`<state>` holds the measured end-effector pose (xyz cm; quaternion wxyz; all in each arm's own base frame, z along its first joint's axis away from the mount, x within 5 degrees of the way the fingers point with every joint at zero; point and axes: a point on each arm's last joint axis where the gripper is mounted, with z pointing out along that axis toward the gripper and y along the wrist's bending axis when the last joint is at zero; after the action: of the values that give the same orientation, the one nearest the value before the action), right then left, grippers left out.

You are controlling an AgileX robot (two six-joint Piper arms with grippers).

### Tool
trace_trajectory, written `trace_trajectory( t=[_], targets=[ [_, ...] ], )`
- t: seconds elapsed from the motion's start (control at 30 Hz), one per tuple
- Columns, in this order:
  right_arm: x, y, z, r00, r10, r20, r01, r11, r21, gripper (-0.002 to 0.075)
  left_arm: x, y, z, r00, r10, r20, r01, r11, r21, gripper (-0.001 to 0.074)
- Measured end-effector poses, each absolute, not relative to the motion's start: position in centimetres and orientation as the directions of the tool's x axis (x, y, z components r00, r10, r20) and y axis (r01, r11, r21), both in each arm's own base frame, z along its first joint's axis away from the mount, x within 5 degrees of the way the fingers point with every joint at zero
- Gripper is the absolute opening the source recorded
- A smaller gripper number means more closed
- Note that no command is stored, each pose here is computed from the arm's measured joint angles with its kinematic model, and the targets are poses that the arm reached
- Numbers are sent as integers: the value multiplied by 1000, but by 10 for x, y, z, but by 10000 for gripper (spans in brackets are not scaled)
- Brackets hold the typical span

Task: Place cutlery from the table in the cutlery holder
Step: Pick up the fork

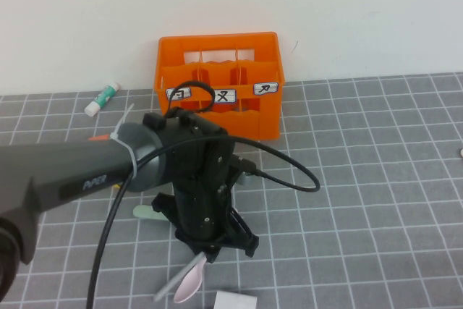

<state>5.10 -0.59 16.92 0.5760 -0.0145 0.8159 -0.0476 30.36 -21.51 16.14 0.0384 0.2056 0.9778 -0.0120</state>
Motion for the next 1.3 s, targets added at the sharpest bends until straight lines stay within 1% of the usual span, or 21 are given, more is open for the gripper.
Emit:
trace_trajectory(
  t=[0.07,0.1,0.17,0.2,0.27,0.33,0.4,0.47,0.6,0.73,0.8,1.17,1.27,1.3],
  targets=[
    [51,-6,169,-336,-78,-939,31,995,-94,-3,304,-215,159,-913,402,-70,403,915,-6,129],
    [51,-6,169,-336,-78,-939,31,995,-94,-3,303,-215,159,-913,402,-64,403,915,-4,154],
    [51,-6,169,-336,-78,-939,31,995,-94,-3,302,-214,158,-914,402,-49,403,915,-1,218],
    [51,-6,169,-336,-78,-939,31,995,-94,-3,301,-213,158,-915,402,-37,403,915,2,264],
    [51,-6,169,-336,-78,-939,31,995,-94,-3,300,-212,158,-913,408,-21,408,913,15,313],
    [51,-6,169,-336,-78,-939,31,995,-94,-3,300,-210,158,-908,419,-7,419,907,33,338],
    [51,-6,169,-336,-78,-939,31,995,-94,-3,300,-208,161,-900,435,-10,434,900,46,333],
    [51,-6,169,-336,-78,-939,31,995,-94,-3,299,-207,169,-891,452,-31,450,891,49,307],
    [51,-6,169,-336,-78,-939,31,995,-94,-3,298,-205,187,-877,474,-79,471,880,55,208],
    [51,-6,169,-336,-78,-939,31,995,-94,-3,298,-203,189,-869,488,-78,484,872,70,119],
    [51,-6,169,-336,-78,-939,31,995,-94,-3,298,-203,187,-869,490,-69,486,871,71,97],
    [51,-6,169,-336,-78,-939,31,995,-94,-3,300,-205,172,-861,508,-37,504,860,75,83],
    [51,-6,169,-336,-78,-939,31,995,-94,-3,301,-205,170,-858,512,-33,509,858,75,100],
    [51,-6,169,-336,-78,-939,31,995,-94,-3,301,-205,170,-855,518,-32,514,854,76,116]
  ],
)
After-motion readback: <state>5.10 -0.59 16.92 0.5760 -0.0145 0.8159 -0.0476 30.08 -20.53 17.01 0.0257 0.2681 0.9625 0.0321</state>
